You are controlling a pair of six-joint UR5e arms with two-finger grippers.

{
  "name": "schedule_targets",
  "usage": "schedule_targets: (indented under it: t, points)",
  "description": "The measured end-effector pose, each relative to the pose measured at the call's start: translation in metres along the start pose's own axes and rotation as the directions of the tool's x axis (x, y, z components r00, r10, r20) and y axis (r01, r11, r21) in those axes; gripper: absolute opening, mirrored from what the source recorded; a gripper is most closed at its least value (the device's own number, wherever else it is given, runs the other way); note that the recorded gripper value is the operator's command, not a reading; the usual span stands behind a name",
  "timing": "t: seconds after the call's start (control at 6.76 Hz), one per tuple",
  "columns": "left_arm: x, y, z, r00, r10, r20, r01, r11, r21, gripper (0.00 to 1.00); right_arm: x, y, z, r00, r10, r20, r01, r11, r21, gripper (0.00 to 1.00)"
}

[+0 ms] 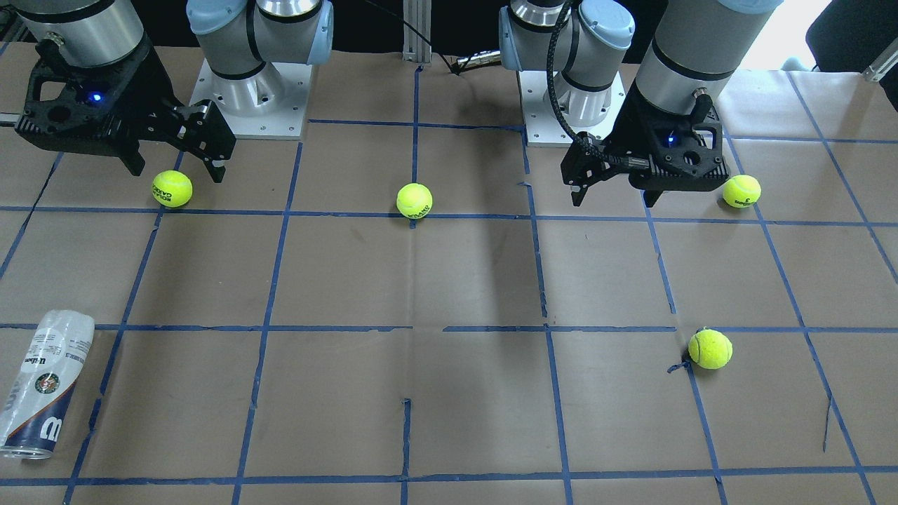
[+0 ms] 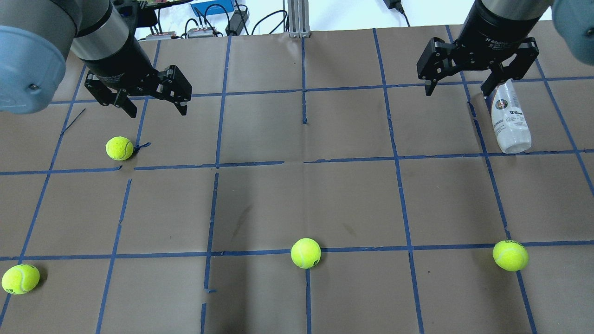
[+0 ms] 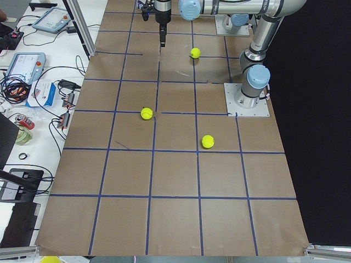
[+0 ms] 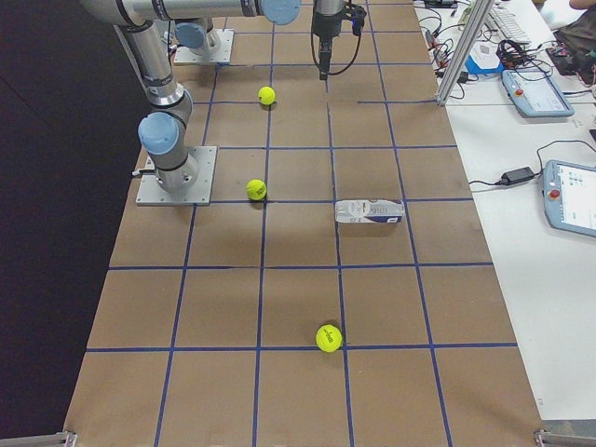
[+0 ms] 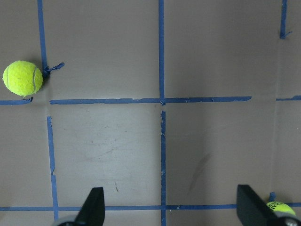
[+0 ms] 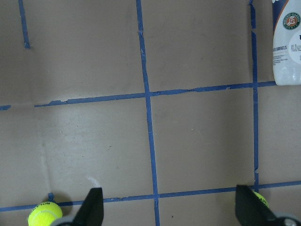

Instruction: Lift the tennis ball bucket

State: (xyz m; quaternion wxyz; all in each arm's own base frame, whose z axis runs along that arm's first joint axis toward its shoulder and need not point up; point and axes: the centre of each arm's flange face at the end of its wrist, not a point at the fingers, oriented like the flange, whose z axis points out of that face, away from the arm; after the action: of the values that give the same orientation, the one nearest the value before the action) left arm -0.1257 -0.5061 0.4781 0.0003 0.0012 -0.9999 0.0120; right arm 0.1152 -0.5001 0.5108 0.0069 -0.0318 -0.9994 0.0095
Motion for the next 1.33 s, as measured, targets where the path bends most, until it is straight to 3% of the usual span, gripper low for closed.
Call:
schedule_targets:
  t: [0.3,0.59,0.89,1.03,1.33]
  points:
    - [0.000,0.000,0.000,1.000,0.000,0.000,0.000,1.000,0.000,1.00,0.011,-0.019,0.015,1.000,-0.013,-0.001,0.013,1.000,-0.008,1.00]
    - [0.000,0.000,0.000,1.000,0.000,0.000,0.000,1.000,0.000,1.00,0.070,-0.089,0.069,0.999,0.039,-0.006,-0.039,0.999,-0.019,1.00]
    - [-0.001,0.000,-0.001,1.000,0.000,0.008,0.000,1.000,0.001,1.00,0.128,-0.149,0.138,0.997,0.035,-0.074,-0.036,0.999,-0.015,1.00]
    - [-0.003,0.000,-0.001,1.000,0.000,0.024,0.000,1.000,0.001,1.00,0.159,-0.173,0.169,0.994,0.020,-0.109,-0.020,1.000,-0.001,1.00]
    - [-0.004,0.000,-0.001,0.999,0.001,0.044,-0.001,1.000,0.001,1.00,0.208,-0.207,0.217,0.993,0.000,-0.121,-0.002,1.000,-0.015,1.00]
